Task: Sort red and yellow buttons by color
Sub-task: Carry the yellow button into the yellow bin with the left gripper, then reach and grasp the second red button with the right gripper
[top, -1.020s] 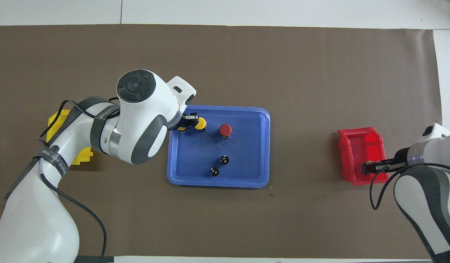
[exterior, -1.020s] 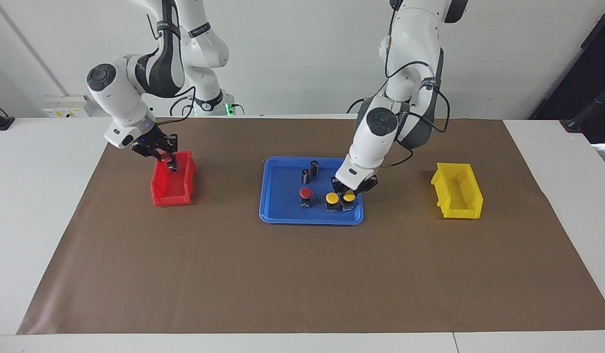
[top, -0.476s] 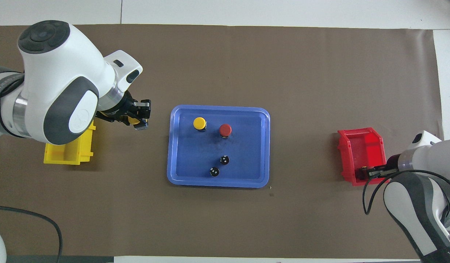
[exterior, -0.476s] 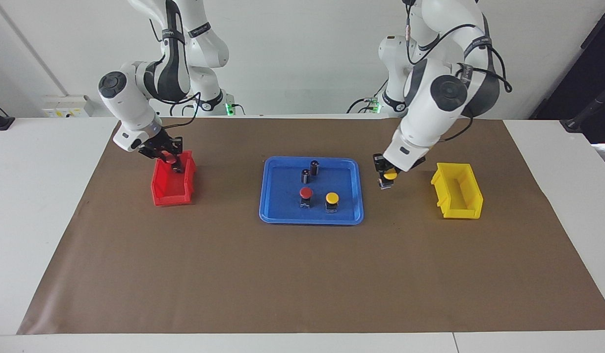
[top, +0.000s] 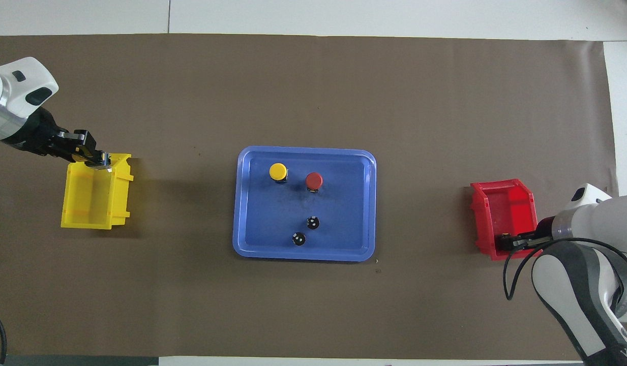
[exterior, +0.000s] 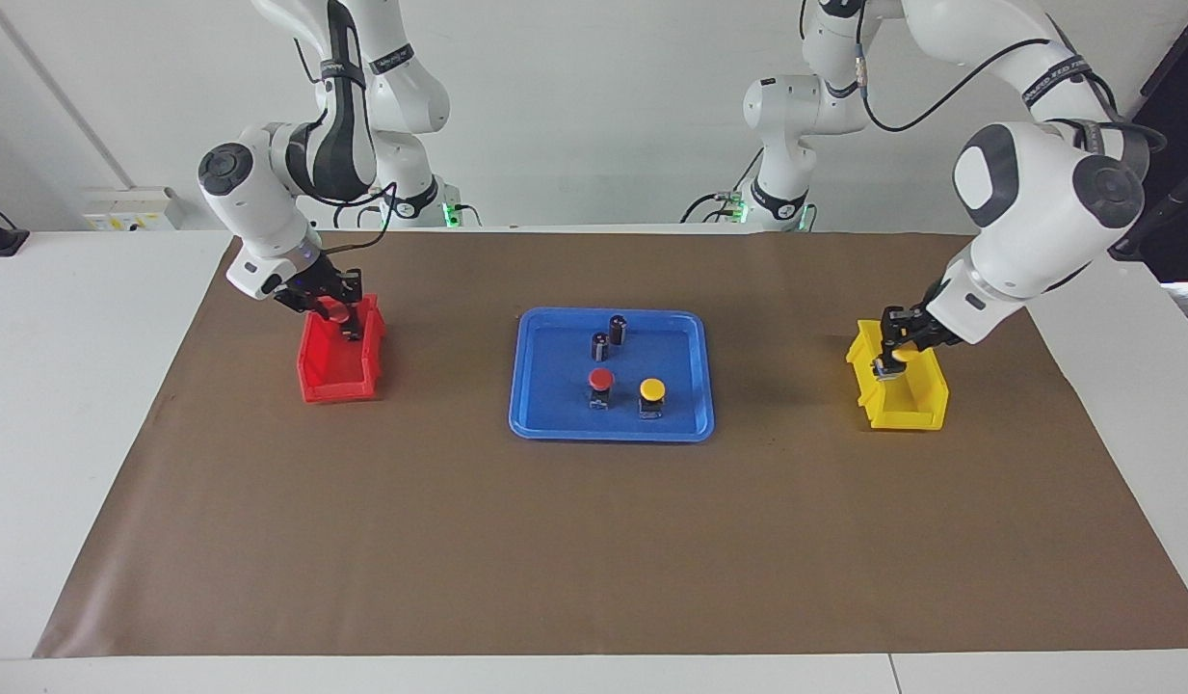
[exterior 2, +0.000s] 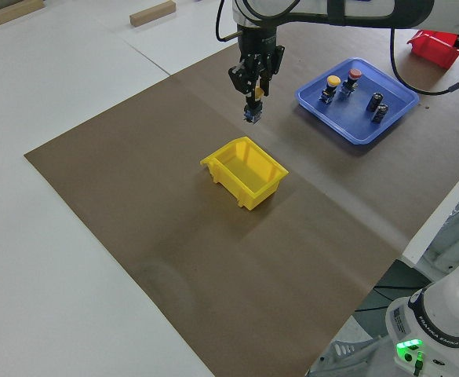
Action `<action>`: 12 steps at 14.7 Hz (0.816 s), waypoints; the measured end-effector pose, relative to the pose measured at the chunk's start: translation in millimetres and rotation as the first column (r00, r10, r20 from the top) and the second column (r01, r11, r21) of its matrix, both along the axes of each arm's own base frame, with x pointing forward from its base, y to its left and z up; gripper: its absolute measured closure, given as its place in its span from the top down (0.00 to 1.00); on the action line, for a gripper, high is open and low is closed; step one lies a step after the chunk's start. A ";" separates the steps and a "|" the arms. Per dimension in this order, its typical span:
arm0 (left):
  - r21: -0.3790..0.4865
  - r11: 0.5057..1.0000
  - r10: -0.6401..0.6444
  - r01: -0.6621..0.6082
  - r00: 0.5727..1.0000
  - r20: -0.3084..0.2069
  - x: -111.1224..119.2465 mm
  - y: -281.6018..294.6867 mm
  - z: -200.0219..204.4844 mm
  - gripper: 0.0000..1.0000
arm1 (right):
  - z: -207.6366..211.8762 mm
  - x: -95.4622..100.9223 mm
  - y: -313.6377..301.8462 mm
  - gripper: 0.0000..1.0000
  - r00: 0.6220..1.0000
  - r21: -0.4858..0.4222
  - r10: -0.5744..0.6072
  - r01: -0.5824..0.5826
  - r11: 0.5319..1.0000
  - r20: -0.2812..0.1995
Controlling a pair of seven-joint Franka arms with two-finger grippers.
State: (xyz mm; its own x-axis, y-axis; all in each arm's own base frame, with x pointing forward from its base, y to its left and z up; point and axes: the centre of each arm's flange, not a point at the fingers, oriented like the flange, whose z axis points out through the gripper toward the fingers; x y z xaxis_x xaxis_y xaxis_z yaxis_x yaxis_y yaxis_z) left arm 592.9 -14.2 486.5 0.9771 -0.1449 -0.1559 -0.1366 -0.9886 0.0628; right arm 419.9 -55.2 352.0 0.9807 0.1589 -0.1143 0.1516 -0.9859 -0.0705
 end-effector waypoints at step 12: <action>0.008 0.999 -0.036 0.036 0.999 0.030 -46.2 34.4 -92.5 0.41 | 163.0 97.5 156.5 0.78 0.991 -0.008 -0.095 0.096 0.995 0.098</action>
